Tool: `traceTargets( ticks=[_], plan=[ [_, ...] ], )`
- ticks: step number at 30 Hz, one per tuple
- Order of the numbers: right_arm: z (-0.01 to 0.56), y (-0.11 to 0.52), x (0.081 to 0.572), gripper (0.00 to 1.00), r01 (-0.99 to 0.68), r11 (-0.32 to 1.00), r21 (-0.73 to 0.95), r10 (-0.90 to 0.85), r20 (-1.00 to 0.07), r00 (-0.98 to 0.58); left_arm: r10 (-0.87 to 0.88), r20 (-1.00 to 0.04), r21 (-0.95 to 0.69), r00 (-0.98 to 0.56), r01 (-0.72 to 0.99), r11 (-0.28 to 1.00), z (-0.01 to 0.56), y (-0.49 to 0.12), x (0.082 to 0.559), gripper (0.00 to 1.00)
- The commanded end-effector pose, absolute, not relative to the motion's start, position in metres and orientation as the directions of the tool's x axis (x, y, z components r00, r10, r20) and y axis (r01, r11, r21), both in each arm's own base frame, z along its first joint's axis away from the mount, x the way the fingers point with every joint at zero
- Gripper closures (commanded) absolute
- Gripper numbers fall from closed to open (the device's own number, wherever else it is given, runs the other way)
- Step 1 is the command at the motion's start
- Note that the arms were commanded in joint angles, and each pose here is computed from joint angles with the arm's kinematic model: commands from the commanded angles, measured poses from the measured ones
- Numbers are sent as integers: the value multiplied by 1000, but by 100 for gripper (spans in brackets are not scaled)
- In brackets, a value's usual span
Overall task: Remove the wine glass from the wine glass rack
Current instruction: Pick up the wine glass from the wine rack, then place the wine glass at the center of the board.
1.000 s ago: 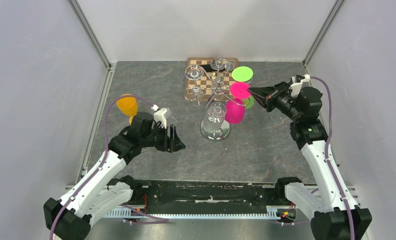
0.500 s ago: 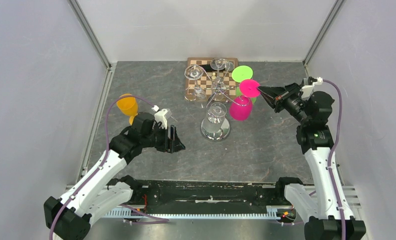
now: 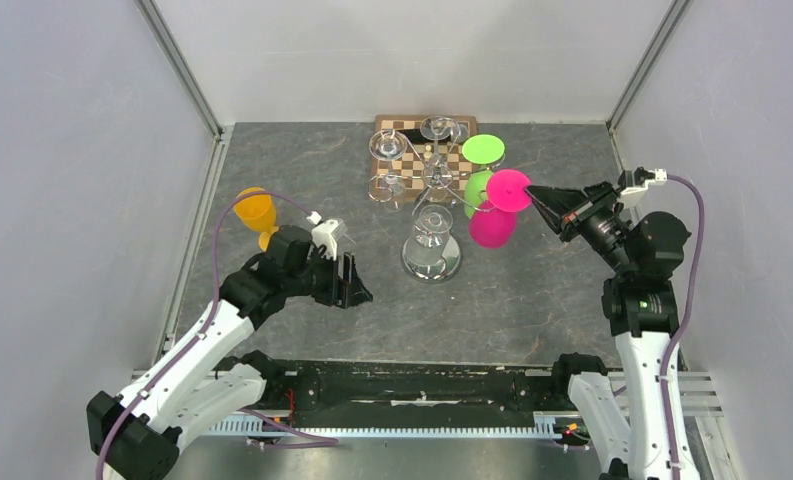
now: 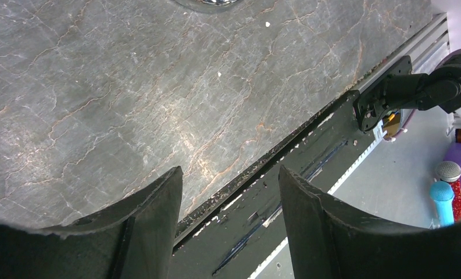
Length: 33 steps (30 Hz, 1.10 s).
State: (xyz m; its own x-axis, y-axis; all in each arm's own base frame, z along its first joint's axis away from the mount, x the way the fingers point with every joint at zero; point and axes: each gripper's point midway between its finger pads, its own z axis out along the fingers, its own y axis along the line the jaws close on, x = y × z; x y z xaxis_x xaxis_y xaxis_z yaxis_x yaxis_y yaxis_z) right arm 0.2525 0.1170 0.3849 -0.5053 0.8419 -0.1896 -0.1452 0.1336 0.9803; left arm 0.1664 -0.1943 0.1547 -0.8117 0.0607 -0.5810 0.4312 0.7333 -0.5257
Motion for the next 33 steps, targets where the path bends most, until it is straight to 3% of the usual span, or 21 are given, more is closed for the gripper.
traceTargets(
  ticks=[1,10,24,33],
  plan=[
    [384,122,234,100,-170,154,973,820,-222,-527,44,-604,-521,-796,436,734,161,-196,169,32],
    [377,126,206,100,-182,220,958,791,-285,-541,40,-620,-519,-783,448,728,167,-196,167,33],
    [392,146,156,100,-492,442,750,534,-661,-528,14,-595,-580,-804,441,685,195,-195,146,32],
    [370,157,135,100,-593,499,632,323,-770,-550,-50,-525,-685,-850,386,617,227,-200,124,31]
  ],
)
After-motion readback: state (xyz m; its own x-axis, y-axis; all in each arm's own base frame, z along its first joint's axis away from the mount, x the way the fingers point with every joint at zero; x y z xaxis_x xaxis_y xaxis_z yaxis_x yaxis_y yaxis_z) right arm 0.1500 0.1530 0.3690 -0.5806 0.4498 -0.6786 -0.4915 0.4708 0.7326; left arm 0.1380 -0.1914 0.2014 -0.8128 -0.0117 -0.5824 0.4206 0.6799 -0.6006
